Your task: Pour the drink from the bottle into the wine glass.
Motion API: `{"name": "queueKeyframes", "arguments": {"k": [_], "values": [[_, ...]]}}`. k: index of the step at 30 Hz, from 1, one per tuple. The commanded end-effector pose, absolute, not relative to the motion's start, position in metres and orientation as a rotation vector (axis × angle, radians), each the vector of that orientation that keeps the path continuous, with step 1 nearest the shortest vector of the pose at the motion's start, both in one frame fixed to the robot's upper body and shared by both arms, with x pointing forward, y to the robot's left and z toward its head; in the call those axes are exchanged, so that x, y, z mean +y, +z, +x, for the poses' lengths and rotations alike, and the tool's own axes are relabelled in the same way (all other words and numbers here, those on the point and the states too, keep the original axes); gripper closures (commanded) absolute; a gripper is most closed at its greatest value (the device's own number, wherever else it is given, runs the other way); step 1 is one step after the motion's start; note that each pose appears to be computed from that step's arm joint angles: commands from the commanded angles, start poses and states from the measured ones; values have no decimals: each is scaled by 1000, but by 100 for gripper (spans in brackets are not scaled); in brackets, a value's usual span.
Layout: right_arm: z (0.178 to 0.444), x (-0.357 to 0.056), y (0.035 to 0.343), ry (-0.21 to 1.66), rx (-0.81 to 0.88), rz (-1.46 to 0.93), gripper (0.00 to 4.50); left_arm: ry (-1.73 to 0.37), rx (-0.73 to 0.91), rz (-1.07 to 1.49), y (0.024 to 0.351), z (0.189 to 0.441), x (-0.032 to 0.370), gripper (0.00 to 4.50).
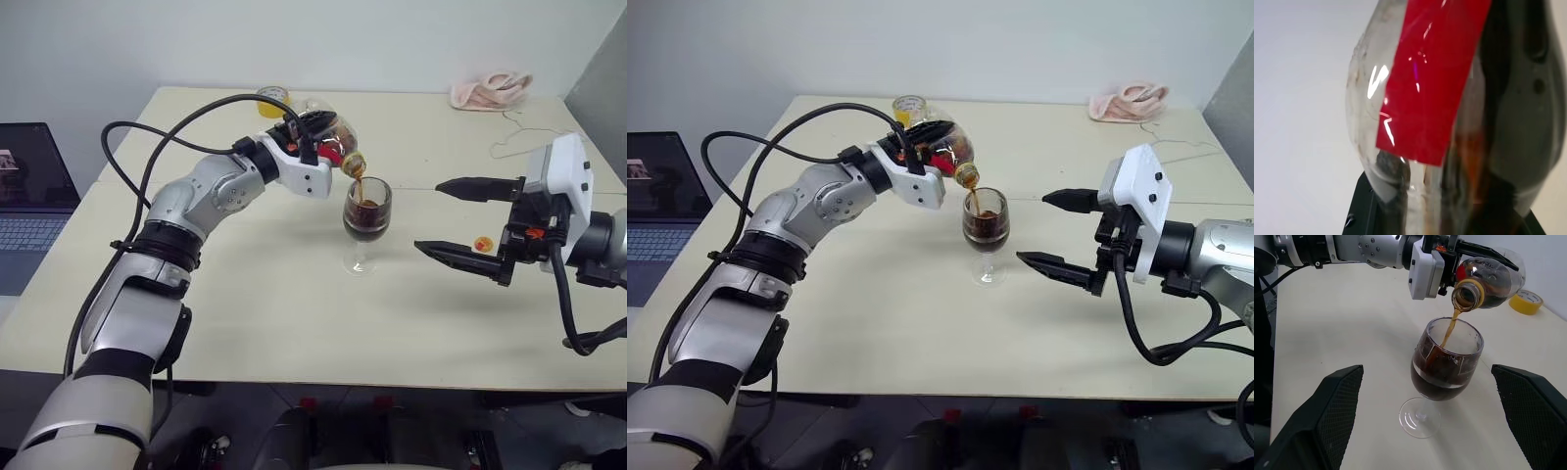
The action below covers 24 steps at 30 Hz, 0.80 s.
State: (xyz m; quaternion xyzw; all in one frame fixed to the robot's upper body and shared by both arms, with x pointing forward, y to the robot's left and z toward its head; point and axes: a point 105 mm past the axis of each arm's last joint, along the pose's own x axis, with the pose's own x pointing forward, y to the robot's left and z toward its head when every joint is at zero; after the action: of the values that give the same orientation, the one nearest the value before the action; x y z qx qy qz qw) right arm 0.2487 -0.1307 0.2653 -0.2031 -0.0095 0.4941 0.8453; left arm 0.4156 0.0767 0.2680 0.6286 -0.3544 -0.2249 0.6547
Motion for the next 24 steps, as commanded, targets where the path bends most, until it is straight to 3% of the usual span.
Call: {"name": "queueKeyframes", "arguments": {"k": [1,10,15,20,24], "values": [[246,-129,272,1041,-62,-449,0,-468,-796,1223,290,416,82,338],[247,-130,271,1041,-55,-449,0,-508,-714,926,294,418,86,338],[248,-130,269,1048,-50,-443,0,-514,-604,516,294,423,102,338],[253,-131,265,1037,-53,-410,0,-443,-423,253,264,427,131,338],[251,-133,262,1050,-39,-407,0,-277,-257,107,218,420,174,338]]}}
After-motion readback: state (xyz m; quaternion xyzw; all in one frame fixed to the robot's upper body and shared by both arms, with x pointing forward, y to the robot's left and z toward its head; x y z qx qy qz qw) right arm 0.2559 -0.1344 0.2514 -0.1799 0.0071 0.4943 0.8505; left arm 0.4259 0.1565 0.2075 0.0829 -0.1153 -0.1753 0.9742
